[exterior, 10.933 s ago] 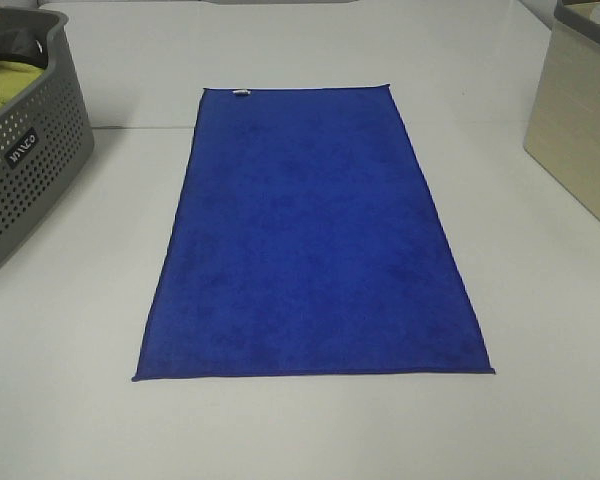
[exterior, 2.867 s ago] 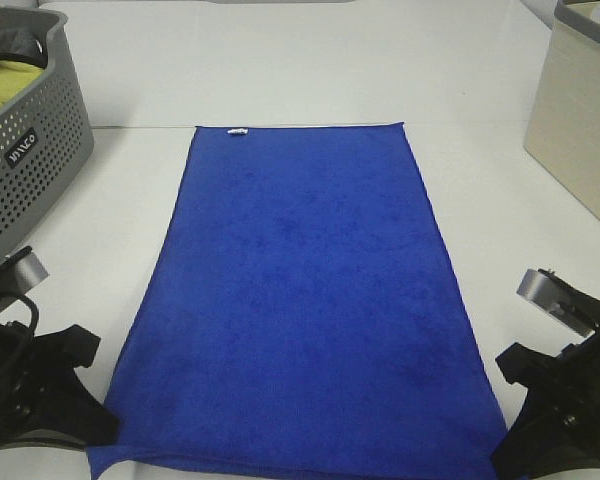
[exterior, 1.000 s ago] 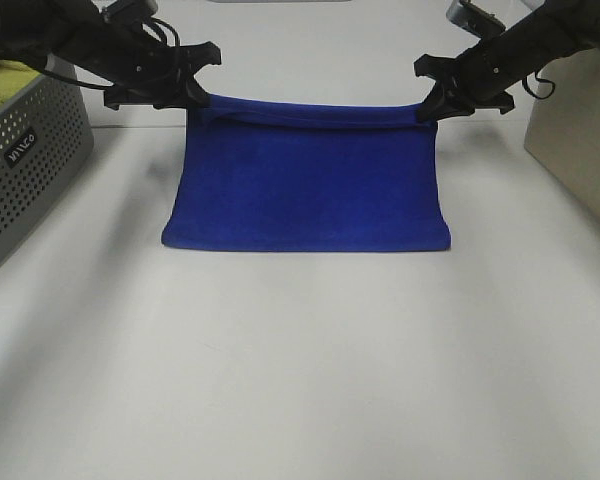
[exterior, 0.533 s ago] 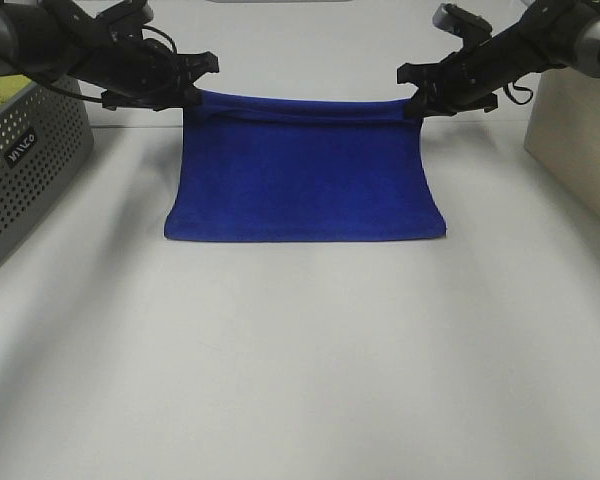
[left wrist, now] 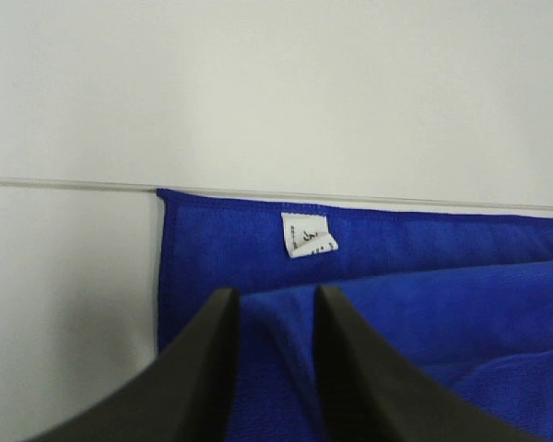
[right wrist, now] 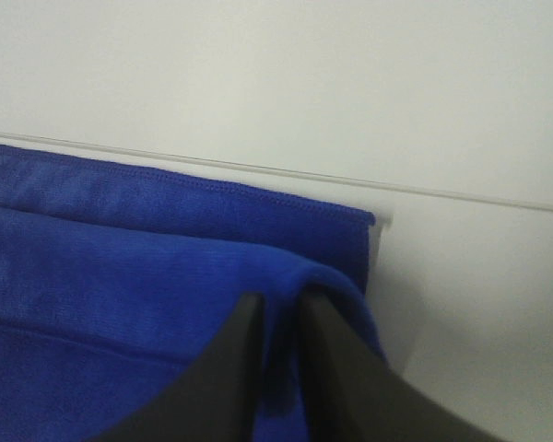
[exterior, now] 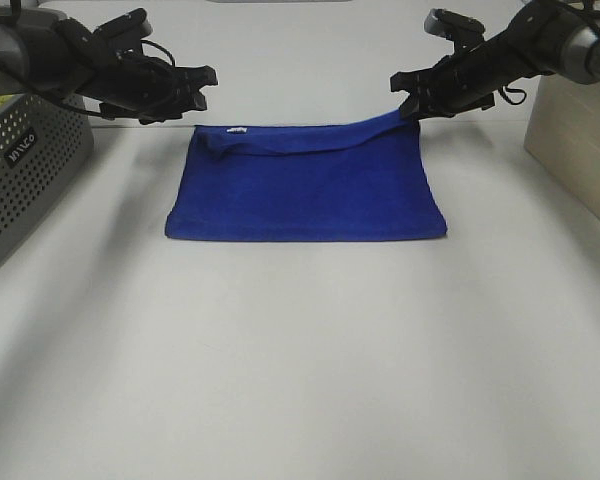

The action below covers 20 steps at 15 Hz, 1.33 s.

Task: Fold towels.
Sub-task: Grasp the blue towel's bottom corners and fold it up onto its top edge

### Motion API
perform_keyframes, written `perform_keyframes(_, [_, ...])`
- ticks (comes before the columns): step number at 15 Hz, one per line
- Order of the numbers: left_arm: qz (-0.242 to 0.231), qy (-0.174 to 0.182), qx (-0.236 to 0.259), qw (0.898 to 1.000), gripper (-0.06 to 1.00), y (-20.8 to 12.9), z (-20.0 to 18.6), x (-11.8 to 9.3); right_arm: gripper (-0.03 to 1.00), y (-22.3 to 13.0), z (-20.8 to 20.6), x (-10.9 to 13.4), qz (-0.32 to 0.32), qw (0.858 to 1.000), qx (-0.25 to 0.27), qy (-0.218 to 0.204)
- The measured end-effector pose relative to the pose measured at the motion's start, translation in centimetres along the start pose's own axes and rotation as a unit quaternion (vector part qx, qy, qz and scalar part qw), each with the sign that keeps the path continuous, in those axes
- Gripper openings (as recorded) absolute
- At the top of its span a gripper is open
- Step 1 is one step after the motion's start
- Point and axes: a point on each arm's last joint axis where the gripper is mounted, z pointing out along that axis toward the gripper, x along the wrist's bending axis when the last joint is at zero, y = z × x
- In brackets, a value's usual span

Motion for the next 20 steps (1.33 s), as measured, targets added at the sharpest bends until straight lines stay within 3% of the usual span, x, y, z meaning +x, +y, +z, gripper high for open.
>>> perform_keyframes(1, [0.006,-0.001,-0.001,1.0,0.64,0.0,0.0,-0.1,0.3,0.0,0.0,0.0,0.0,1.0,0.0,0.0])
perform_keyframes(3, [0.031,-0.002,0.003,1.0,0.76,-0.1,0.0,-0.3,0.65,-0.3,-0.2,0.2,-0.005,1.0,0.025,0.007])
perform_keyframes(5, [0.064,-0.009,0.019,0.998,0.78,0.0,-0.5,-0.7,0.81,-0.6,-1.3,0.6,-0.032,0.996,0.08,0.003])
perform_keyframes(8, [0.067,-0.02,0.048,0.996,0.79,1.0,-2.2,-1.8,0.83,-1.2,-3.5,1.1,-0.019,0.984,0.179,-0.014])
perform_keyframes(10, [0.016,-0.013,0.11,0.994,0.79,0.3,-2.8,-1.6,0.83,-2.0,-4.0,0.7,-0.005,0.973,0.227,-0.04])
perform_keyframes(13, [-0.025,0.03,0.235,0.971,0.78,-1.7,-3.6,-0.7,0.78,-3.1,-3.7,-0.1,0.021,0.966,0.251,-0.064])
perform_keyframes(15, [-0.034,0.045,0.288,0.956,0.75,-2.5,-4.2,-0.4,0.75,-4.6,-3.5,-0.7,0.061,0.958,0.276,-0.041])
perform_keyframes(17, [-0.036,0.047,0.31,0.949,0.74,-2.9,-4.4,-0.3,0.75,-5.9,-4.6,-1.2,0.103,0.95,0.295,-0.007])
perform_keyframes(20, [-0.046,0.046,0.346,0.936,0.74,-4.0,-4.1,0.0,0.75,-7.0,-6.3,-1.4,0.112,0.942,0.315,0.001])
